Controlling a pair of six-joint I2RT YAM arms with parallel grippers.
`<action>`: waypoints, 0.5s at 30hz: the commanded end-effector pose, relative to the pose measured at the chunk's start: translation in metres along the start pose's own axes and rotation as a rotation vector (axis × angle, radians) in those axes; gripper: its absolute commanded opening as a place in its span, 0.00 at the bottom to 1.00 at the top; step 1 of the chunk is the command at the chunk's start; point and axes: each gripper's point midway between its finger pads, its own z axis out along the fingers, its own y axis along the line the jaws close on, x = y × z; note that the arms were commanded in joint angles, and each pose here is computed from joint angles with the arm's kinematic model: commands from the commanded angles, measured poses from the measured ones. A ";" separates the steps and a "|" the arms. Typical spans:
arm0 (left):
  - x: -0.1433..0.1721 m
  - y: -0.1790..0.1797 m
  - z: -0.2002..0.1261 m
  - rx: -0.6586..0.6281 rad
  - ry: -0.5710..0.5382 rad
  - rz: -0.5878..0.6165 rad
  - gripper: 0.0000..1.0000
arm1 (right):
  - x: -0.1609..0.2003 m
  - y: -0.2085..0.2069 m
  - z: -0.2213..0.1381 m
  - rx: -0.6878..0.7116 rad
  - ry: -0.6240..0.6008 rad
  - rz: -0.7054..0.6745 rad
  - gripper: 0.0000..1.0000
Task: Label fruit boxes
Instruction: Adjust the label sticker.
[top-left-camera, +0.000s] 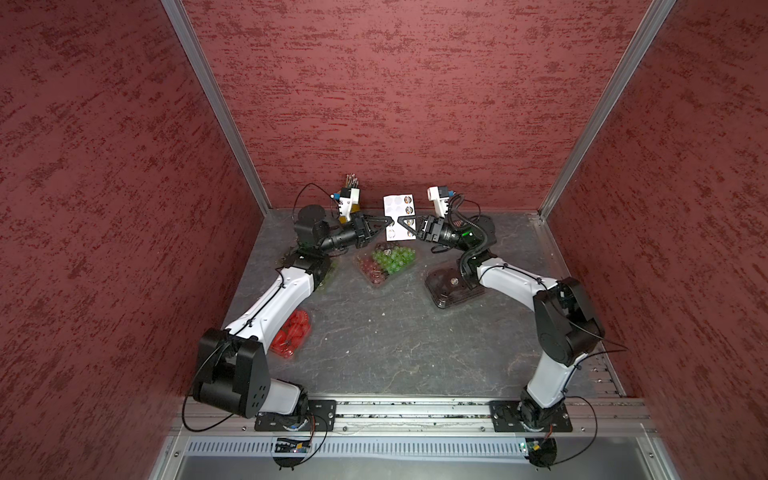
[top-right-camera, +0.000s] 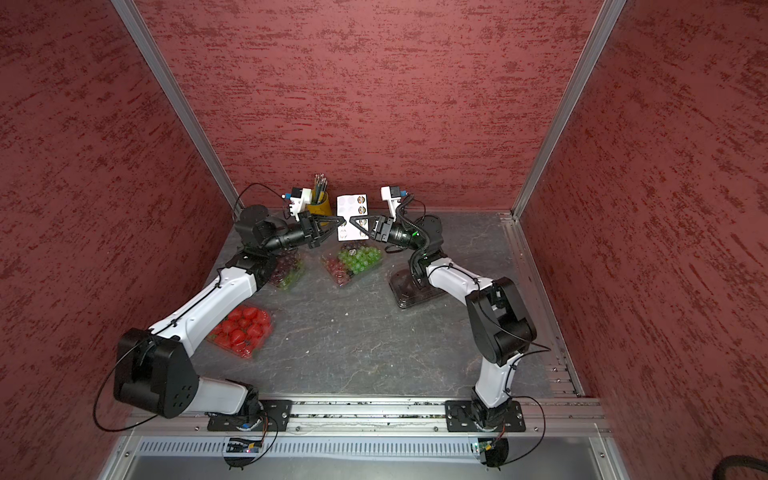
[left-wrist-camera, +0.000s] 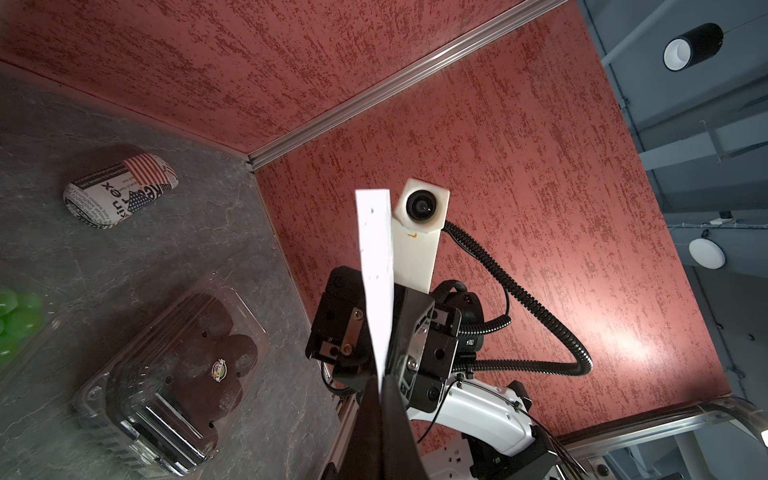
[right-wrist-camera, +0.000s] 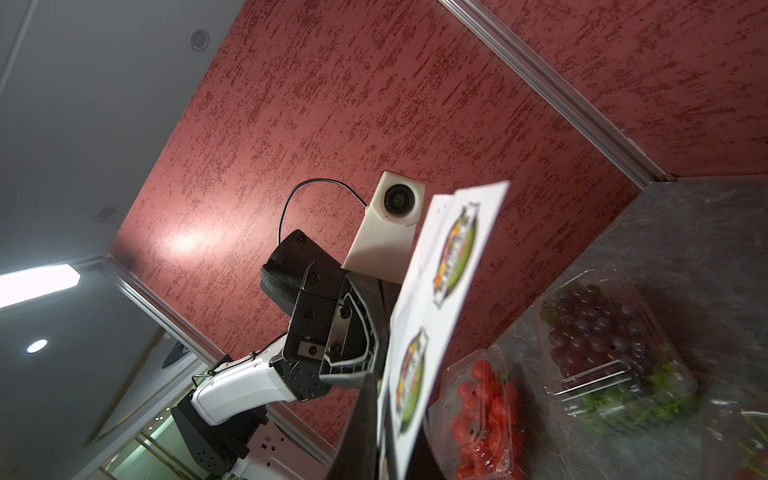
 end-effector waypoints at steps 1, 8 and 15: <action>-0.008 -0.017 0.000 0.047 -0.007 0.044 0.00 | 0.000 0.011 0.001 -0.016 0.009 -0.026 0.04; -0.006 -0.023 0.006 0.092 0.009 0.058 0.00 | 0.000 0.016 0.003 -0.038 0.014 -0.029 0.00; -0.003 -0.015 0.010 0.085 0.023 0.050 0.00 | 0.001 0.023 0.002 -0.067 0.011 -0.028 0.00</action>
